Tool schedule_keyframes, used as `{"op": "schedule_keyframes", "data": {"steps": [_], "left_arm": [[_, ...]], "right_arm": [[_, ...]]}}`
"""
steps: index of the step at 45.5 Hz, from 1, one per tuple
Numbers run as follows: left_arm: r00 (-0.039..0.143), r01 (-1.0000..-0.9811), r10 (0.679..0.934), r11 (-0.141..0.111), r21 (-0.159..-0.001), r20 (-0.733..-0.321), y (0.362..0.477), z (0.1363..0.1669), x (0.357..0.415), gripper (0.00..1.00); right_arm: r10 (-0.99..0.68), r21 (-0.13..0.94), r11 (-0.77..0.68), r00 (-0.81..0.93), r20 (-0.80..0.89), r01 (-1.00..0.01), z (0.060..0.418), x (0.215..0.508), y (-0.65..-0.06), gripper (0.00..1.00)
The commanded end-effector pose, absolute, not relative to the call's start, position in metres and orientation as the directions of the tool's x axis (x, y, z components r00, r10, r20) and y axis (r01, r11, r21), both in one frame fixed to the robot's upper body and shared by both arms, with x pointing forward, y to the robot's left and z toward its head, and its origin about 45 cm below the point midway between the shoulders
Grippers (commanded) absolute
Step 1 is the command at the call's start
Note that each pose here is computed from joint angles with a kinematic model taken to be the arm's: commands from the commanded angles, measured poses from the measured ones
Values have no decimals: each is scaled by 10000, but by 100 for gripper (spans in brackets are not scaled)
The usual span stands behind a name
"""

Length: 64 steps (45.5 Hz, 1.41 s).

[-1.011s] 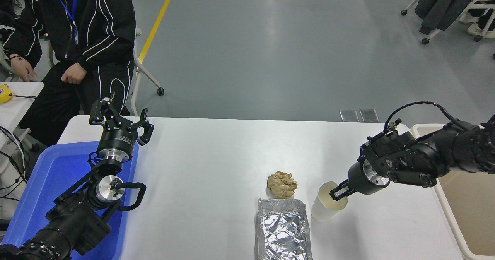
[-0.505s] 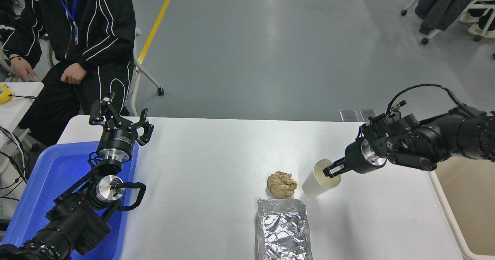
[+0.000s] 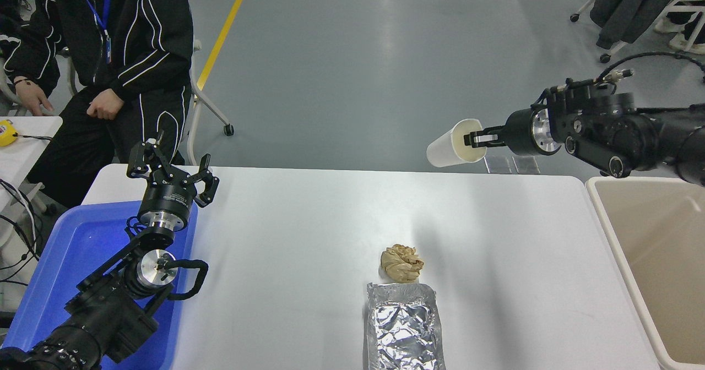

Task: Dispose of the paper cup in the dustbin

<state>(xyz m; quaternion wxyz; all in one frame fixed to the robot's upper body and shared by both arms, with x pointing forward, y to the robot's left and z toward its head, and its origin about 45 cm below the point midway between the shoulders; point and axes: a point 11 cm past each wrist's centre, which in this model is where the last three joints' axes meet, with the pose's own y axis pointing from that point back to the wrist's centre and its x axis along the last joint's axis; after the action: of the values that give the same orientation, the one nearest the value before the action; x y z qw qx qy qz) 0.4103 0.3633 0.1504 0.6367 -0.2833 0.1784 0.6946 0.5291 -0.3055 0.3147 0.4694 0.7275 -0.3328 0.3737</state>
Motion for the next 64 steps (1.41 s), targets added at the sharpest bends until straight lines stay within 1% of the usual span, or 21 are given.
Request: {"op": "schedule_keyframes", "data": {"steps": [1, 6, 13, 18, 22, 27, 29, 32, 33, 34, 36, 37, 38, 39, 44, 45, 55, 57, 62, 63, 64], "left_arm": [[-271, -9858, 7842, -1238, -1136, -6199, 3630, 1506, 4104, 100], [-291, -9857, 7836, -1256, -1125, -6205, 3634, 1503, 4102, 100], [-276, -9857, 7833, -1248, -1135, -6210, 3631, 1506, 4104, 100], [-291, -9857, 7836, -1256, -1125, -6205, 3634, 1503, 4102, 100], [-276, -9857, 7833, -1248, -1135, -6210, 3631, 1506, 4104, 100], [-291, -9857, 7836, -1256, -1125, -6205, 3634, 1503, 4102, 100], [-291, -9854, 7836, -1265, -1137, -6205, 3635, 1504, 4102, 100], [-290, -9857, 7836, -1256, -1125, -6205, 3634, 1503, 4102, 100], [-291, -9854, 7836, -1265, -1137, -6205, 3635, 1504, 4102, 100], [-276, -9857, 7833, -1248, -1135, -6210, 3631, 1506, 4104, 100], [-290, -9854, 7836, -1265, -1137, -6205, 3635, 1504, 4102, 100], [-291, -9857, 7836, -1256, -1125, -6205, 3634, 1503, 4102, 100], [-291, -9854, 7836, -1265, -1137, -6205, 3635, 1504, 4102, 100], [-291, -9857, 7836, -1256, -1125, -6205, 3634, 1503, 4102, 100], [-291, -9854, 7836, -1265, -1137, -6205, 3635, 1504, 4102, 100], [-276, -9857, 7833, -1248, -1135, -6210, 3631, 1506, 4104, 100], [-291, -9854, 7836, -1266, -1137, -6205, 3636, 1504, 4102, 100], [-291, -9857, 7836, -1256, -1125, -6205, 3634, 1503, 4102, 100], [-291, -9854, 7836, -1265, -1137, -6205, 3635, 1504, 4102, 100], [-291, -9857, 7836, -1256, -1125, -6205, 3634, 1503, 4102, 100], [-291, -9854, 7836, -1265, -1137, -6205, 3635, 1504, 4102, 100]], "right_arm": [[-3547, 2572, -1807, 3068, 8832, -9493, 3494, 5389, -3677, 0], [-4217, 2356, -932, 2527, 8708, -9674, 3483, 5355, -3918, 0], [-5071, 2367, 1317, 1398, 8505, -9626, 3441, 5192, -4524, 0], [-5484, 2669, 2831, 729, 8331, -9212, 3339, 5025, -4898, 0], [-5581, 2873, 3820, 285, 8293, -8784, 3235, 4830, -5226, 0], [-5438, 2850, 4686, -188, 8390, -8362, 3175, 4617, -5550, 0], [-5317, 2897, 5080, -307, 8464, -8112, 3113, 4505, -5690, 0], [-5194, 3051, 5540, -353, 8538, -7746, 3019, 4337, -5879, 0], [-5191, 3113, 5658, -365, 8539, -7635, 2988, 4280, -5939, 0], [-5188, 3150, 5779, -409, 8539, -7529, 2966, 4225, -5997, 0], [-5247, 3287, 5975, -465, 8500, -7314, 2894, 4108, -6106, 0], [-5291, 3347, 6057, -512, 8470, -7218, 2857, 4048, -6157, 0], [-5315, 3407, 6165, -559, 8452, -7098, 2817, 3975, -6220, 0], [-5352, 3493, 6242, -568, 8428, -6989, 2765, 3909, -6267, 0], [-5505, 3771, 6571, -738, 8316, -6526, 2568, 3629, -6457, 0], [-5504, 3812, 6618, -732, 8317, -6455, 2525, 3590, -6473, 0], [-5562, 4759, 6831, 275, 8306, -5540, 1949, 3122, -6564, 0], [-5698, 4973, 6764, 417, 8207, -5433, 1822, 3059, -6534, 0], [-6051, 5463, 6508, 743, 7927, -5273, 1519, 2973, -6393, 0], [-6112, 5544, 6455, 802, 7874, -5253, 1467, 2957, -6367, 0], [-6170, 5620, 6418, 839, 7825, -5217, 1420, 2937, -6347, 0]]}}
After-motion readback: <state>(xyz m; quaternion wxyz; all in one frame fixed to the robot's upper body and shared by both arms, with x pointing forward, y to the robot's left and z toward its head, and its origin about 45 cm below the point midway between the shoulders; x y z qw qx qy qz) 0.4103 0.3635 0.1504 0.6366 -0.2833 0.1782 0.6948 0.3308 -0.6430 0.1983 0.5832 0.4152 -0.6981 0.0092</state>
